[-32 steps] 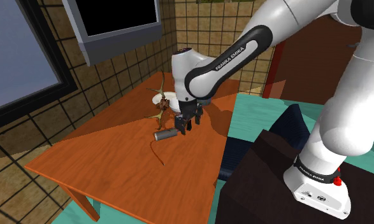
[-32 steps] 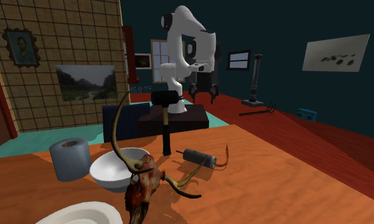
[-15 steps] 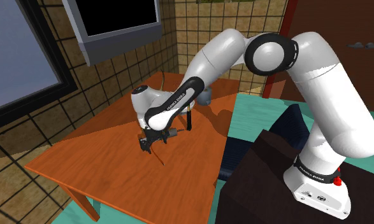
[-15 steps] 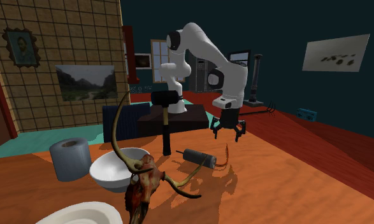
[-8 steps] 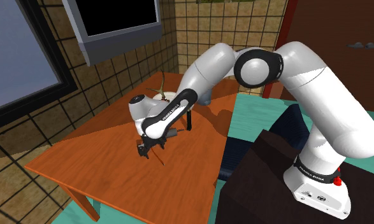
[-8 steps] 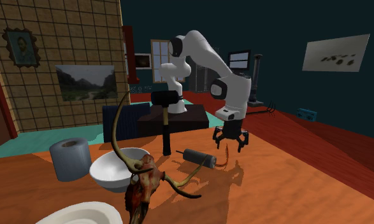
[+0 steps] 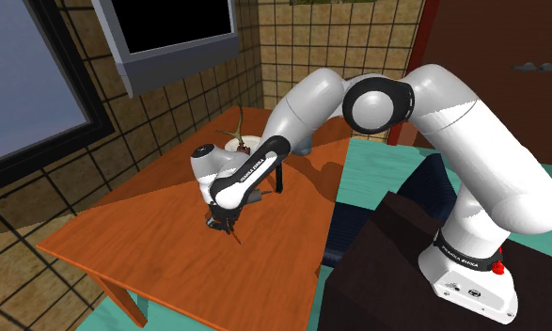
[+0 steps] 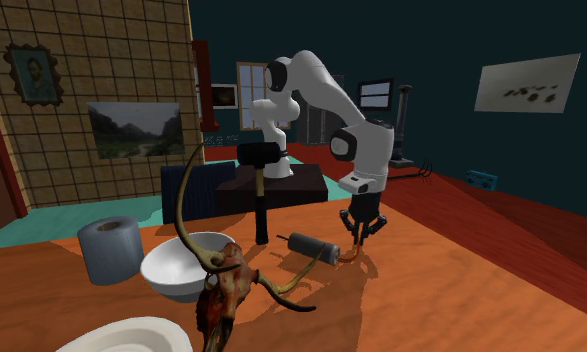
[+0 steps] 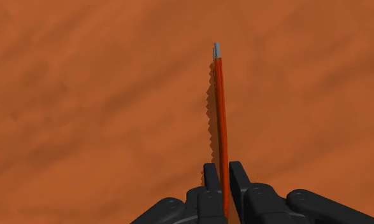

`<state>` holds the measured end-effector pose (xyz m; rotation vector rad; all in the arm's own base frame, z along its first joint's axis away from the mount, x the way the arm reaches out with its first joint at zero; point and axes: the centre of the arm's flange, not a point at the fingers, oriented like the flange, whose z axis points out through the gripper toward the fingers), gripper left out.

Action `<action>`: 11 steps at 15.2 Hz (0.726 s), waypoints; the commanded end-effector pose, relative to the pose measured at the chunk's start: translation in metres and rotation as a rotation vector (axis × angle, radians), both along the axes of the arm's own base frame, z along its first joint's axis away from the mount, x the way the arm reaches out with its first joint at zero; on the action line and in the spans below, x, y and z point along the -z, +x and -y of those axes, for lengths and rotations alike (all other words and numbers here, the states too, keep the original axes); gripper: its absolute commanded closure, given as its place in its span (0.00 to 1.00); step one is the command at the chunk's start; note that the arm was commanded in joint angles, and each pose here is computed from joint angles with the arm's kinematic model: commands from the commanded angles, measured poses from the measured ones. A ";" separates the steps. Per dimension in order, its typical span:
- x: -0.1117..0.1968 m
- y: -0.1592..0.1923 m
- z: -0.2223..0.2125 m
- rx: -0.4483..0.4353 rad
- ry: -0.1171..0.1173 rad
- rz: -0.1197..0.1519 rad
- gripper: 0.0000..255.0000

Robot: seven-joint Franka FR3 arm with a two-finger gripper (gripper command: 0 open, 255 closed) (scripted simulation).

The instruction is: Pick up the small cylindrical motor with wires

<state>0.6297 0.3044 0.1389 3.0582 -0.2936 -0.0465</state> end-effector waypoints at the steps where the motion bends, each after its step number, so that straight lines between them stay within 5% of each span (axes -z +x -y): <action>1: 0.002 0.000 0.002 0.002 -0.003 -0.003 1.00; 11: -0.025 0.000 0.002 0.002 -0.003 -0.003 1.00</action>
